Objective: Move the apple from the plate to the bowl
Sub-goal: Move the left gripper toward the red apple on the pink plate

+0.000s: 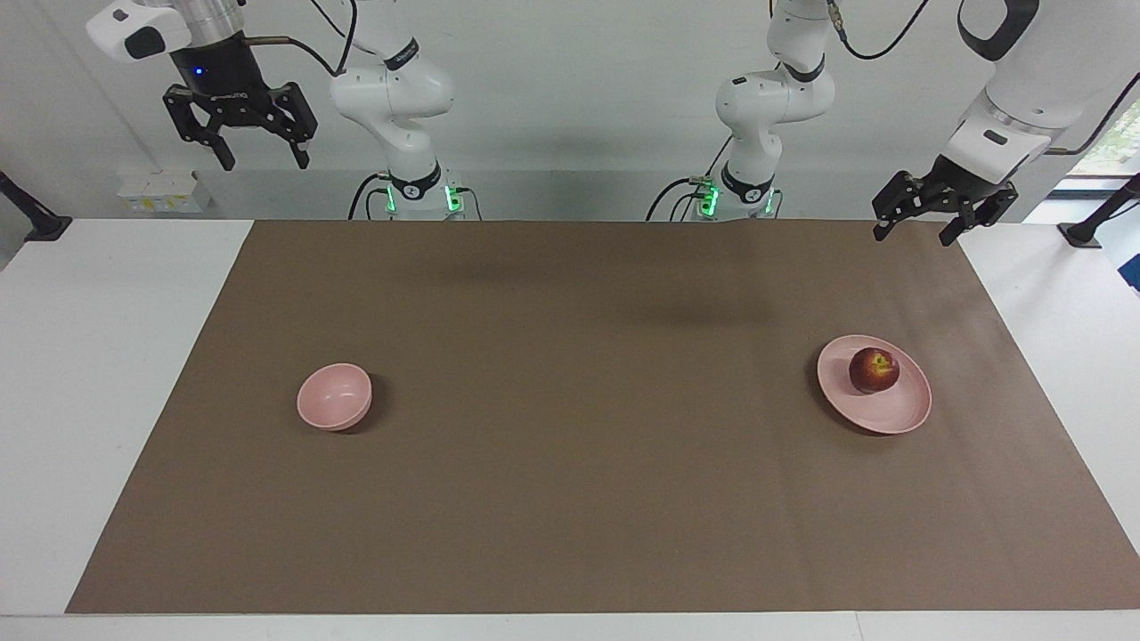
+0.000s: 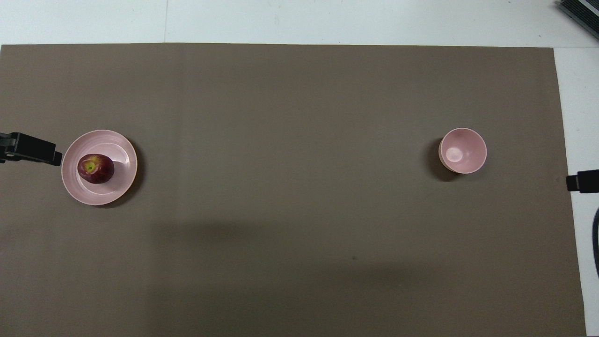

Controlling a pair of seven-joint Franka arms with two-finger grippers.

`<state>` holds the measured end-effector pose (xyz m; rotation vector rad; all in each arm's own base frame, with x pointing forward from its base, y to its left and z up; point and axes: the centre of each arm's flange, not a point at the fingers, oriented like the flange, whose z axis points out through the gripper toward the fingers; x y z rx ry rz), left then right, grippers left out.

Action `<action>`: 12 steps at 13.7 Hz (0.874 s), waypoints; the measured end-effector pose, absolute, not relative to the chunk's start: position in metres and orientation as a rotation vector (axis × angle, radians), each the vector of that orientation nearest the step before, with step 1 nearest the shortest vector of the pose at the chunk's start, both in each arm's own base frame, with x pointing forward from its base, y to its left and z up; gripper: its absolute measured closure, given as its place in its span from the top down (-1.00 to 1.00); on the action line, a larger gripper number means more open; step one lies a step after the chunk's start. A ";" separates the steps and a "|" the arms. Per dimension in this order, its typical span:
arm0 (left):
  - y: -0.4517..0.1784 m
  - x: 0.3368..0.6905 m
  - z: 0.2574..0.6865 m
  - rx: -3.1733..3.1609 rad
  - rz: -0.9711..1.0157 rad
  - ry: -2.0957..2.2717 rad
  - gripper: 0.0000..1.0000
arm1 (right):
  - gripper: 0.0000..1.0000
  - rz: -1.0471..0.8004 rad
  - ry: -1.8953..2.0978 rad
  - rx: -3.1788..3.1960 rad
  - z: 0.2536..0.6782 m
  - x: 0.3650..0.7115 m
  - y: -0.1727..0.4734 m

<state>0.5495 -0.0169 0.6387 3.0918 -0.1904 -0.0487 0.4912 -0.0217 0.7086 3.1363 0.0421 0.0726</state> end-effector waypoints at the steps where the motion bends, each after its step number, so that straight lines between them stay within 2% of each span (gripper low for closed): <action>1: -0.017 0.550 0.639 3.092 -0.048 -0.192 1.00 | 1.00 0.073 0.042 3.136 0.709 0.491 -0.022; 12: -0.027 0.543 0.628 3.090 -0.094 -0.226 1.00 | 1.00 0.073 0.042 3.136 0.709 0.491 -0.022</action>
